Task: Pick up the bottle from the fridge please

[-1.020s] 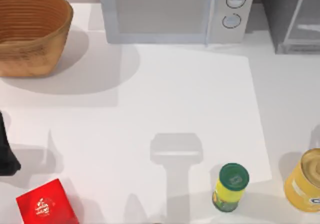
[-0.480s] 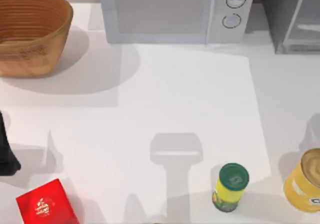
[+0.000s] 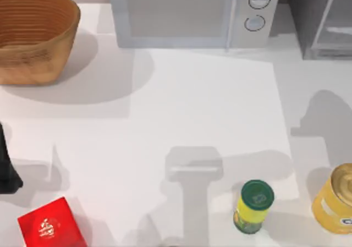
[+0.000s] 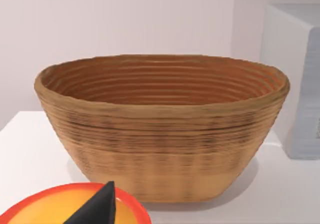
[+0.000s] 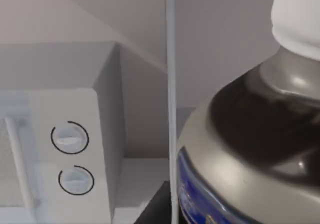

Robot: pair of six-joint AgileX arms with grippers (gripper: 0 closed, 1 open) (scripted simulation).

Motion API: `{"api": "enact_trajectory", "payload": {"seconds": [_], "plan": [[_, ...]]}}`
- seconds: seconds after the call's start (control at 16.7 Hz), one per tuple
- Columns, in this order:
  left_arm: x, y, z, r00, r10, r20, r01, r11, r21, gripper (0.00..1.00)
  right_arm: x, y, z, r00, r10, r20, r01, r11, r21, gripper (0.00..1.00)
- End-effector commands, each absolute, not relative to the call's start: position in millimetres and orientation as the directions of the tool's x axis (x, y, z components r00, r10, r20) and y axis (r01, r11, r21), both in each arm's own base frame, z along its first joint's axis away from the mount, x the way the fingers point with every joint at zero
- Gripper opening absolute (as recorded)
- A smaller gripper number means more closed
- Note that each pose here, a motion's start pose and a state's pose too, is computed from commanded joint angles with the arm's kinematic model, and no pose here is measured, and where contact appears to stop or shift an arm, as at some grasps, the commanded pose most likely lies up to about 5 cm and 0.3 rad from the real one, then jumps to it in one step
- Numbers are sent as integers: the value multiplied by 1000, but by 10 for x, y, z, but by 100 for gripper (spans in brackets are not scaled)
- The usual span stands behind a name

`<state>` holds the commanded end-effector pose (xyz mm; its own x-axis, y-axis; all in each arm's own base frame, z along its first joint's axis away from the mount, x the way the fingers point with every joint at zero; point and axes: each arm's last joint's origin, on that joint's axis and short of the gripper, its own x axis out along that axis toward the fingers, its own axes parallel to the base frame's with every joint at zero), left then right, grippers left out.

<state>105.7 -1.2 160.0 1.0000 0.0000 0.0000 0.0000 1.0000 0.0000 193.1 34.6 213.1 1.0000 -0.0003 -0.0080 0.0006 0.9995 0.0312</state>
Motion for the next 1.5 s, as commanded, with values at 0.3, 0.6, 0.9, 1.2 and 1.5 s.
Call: {"api": "enact_trajectory", "payload": {"seconds": [0.3,0.6,0.9,1.2,1.5], "plan": [[1057,-12,1600,1000,0,0,0,1000,0,100,2420,806,1778,992,-1,-125,1,1000,1,0],[1057,-12,1600,1000,0,0,0,1000,0,100,2582,1184,1662,995,-2,-105,2,1000,-3,0],[1057,-12,1600,1000,0,0,0,1000,0,100,2584,1203,1655,995,-3,-103,3,1000,-1,0],[1057,-12,1600,1000,0,0,0,1000,0,100,2752,1227,1573,996,-3,-87,3,1000,6,0],[1057,-12,1600,1000,0,0,0,1000,0,100,2988,1229,1239,993,-3,-121,2,1000,-10,0]]}}
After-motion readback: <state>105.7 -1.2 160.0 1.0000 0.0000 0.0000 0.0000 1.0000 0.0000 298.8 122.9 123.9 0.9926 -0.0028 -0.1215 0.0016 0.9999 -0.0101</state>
